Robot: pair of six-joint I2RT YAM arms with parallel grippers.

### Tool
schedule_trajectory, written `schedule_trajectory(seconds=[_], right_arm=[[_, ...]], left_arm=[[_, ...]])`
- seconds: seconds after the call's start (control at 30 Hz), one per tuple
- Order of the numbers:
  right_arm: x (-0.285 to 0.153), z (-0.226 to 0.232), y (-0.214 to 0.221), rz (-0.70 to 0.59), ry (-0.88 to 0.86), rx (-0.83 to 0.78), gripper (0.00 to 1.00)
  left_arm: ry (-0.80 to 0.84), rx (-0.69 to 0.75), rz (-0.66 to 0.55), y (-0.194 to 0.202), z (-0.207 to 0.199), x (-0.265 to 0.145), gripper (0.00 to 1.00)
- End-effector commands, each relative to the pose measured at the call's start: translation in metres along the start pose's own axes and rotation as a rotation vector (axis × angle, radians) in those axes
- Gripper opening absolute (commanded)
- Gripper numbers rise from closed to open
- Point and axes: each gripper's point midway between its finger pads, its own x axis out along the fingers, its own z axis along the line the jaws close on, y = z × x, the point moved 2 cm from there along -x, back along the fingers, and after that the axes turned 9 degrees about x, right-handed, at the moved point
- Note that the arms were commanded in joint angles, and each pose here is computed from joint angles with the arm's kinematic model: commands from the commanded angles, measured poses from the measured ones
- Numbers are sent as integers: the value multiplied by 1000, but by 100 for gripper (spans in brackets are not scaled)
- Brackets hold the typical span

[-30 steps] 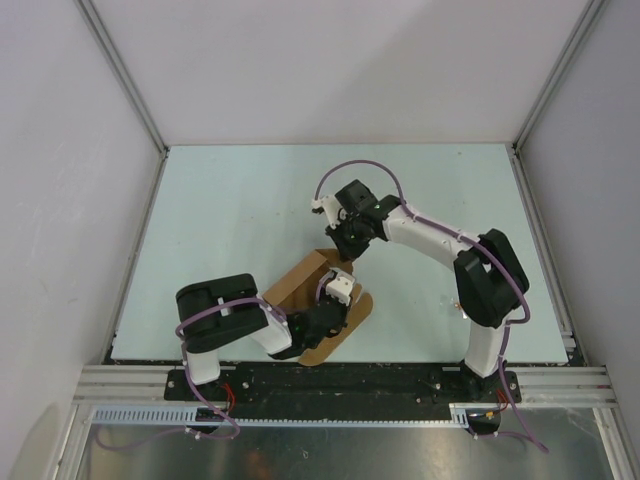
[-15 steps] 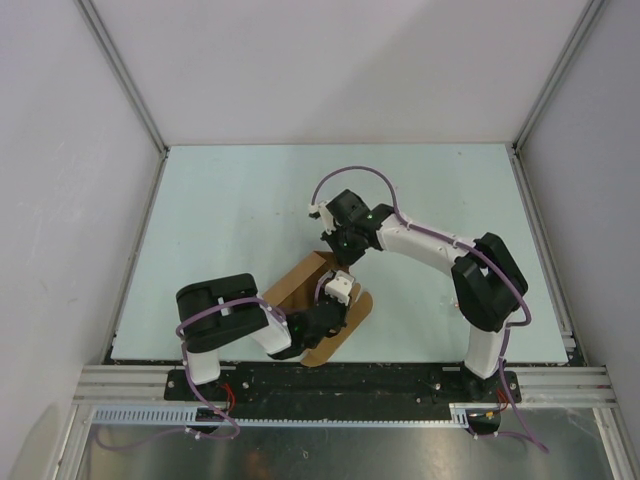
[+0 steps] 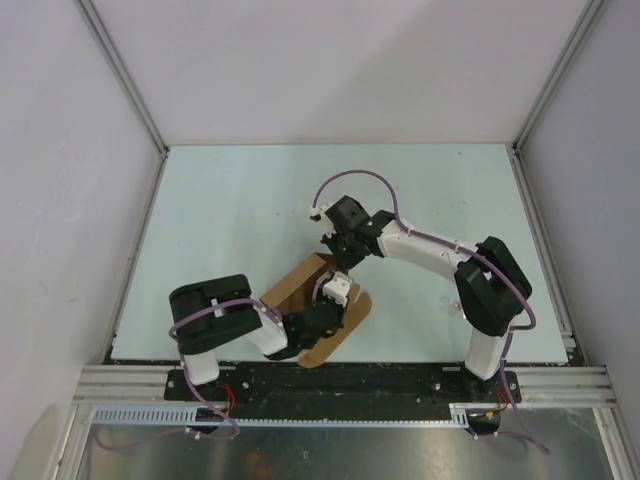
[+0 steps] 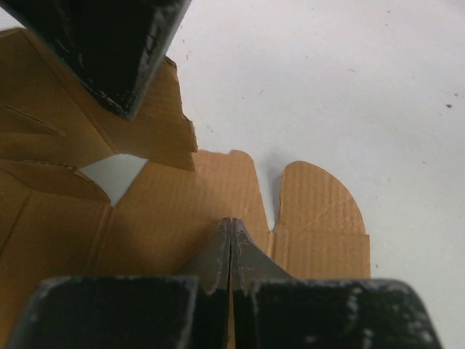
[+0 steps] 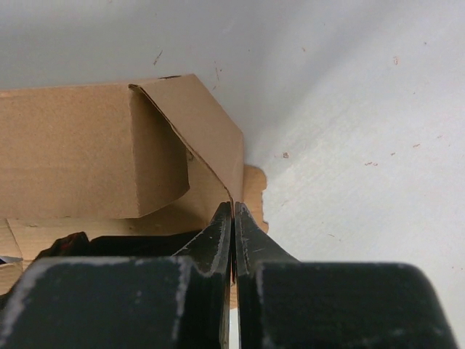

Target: Fold the paper box

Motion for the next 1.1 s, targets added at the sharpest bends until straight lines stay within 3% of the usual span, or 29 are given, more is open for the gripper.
schedule_trajectory(seconds=[0.0,0.37,0.6,0.8,1.07], right_arm=[[-2,0,10,4,24,8,0],[-1,-3,10,-14,41,-6,0],[1,-3,13,-9,42,-9,0],[1,-2,13,-12,40,-11,0],[-2,-4,11,-24,64,-12,0]], left_arm=[[42,4,-53,-23,3,-14,0],[200,-41,-201,-96,-6,-64,0],[110,-108,-308,-153,31,-108,1],[-104,-133,-184,-132,71,-116,0],[-260,-129,17,-67,101,-107,0]])
